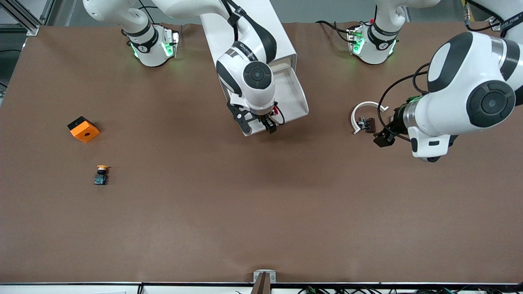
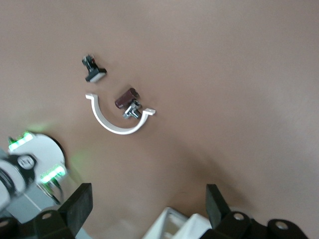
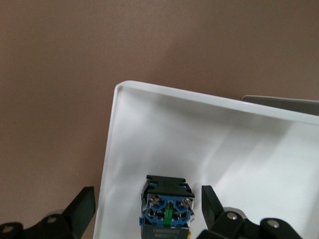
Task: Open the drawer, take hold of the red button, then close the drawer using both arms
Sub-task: 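Grasp the green-capped push button in the drawer with the right gripper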
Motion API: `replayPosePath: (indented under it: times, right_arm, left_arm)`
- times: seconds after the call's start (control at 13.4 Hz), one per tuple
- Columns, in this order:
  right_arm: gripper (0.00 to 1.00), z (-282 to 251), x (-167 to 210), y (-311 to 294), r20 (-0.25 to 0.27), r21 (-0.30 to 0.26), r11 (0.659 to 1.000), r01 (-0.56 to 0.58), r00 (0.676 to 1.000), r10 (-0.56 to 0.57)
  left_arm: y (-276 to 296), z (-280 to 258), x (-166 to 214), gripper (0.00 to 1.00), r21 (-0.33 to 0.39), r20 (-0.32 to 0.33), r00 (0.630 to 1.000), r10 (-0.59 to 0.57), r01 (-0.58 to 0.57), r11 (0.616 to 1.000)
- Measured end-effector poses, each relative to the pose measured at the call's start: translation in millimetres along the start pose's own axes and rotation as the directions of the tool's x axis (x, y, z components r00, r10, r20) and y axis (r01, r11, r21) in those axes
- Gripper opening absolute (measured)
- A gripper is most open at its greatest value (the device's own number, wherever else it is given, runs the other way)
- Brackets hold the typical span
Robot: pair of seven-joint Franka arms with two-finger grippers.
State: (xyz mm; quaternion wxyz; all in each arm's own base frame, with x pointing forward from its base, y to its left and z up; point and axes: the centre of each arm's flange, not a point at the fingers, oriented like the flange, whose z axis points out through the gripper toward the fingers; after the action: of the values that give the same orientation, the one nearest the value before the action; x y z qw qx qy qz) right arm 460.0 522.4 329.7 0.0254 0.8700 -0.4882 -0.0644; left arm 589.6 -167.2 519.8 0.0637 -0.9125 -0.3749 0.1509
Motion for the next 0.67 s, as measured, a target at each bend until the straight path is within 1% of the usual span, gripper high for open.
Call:
replayPosePath:
  times: [0.07, 0.22, 0.3, 0.37, 0.52, 0.67]
  right_arm:
    - [0.94, -1, 0, 0, 0.0, 0.001, 1.0, 0.0, 1.0, 0.0]
    - [0.74, -4, -1, -2, 0.003, 0.013, 1.0, 0.0, 1.0, 0.0]
    - [0.6, -6, -1, -3, 0.004, 0.017, 1.0, 0.001, 1.0, -0.001]
    - [0.56, -6, -1, -3, 0.004, 0.018, 1.0, 0.001, 1.0, -0.001]
    - [0.56, -6, -1, -3, 0.004, 0.018, 1.0, 0.001, 1.0, -0.001]
    - [0.56, -6, -1, -3, 0.004, 0.017, 1.0, 0.001, 1.0, -0.001]
  left_arm:
    - [-10, -2, 1, 1.0, -0.005, -0.005, 0.998, 0.057, -0.057, 0.998]
    - [-31, -2, 3, 1.0, -0.025, -0.025, 0.989, 0.146, -0.147, 0.989]
    - [-40, 0, 4, 1.0, -0.037, -0.04, 0.983, 0.181, -0.183, 0.983]
    - [-48, 4, 3, 1.0, -0.046, -0.056, 0.975, 0.217, -0.22, 0.975]
    - [-59, 14, -2, 1.0, -0.057, -0.085, 0.962, 0.26, -0.265, 0.962]
    - [-62, 27, -6, 1.0, -0.059, -0.097, 0.957, 0.272, -0.278, 0.959]
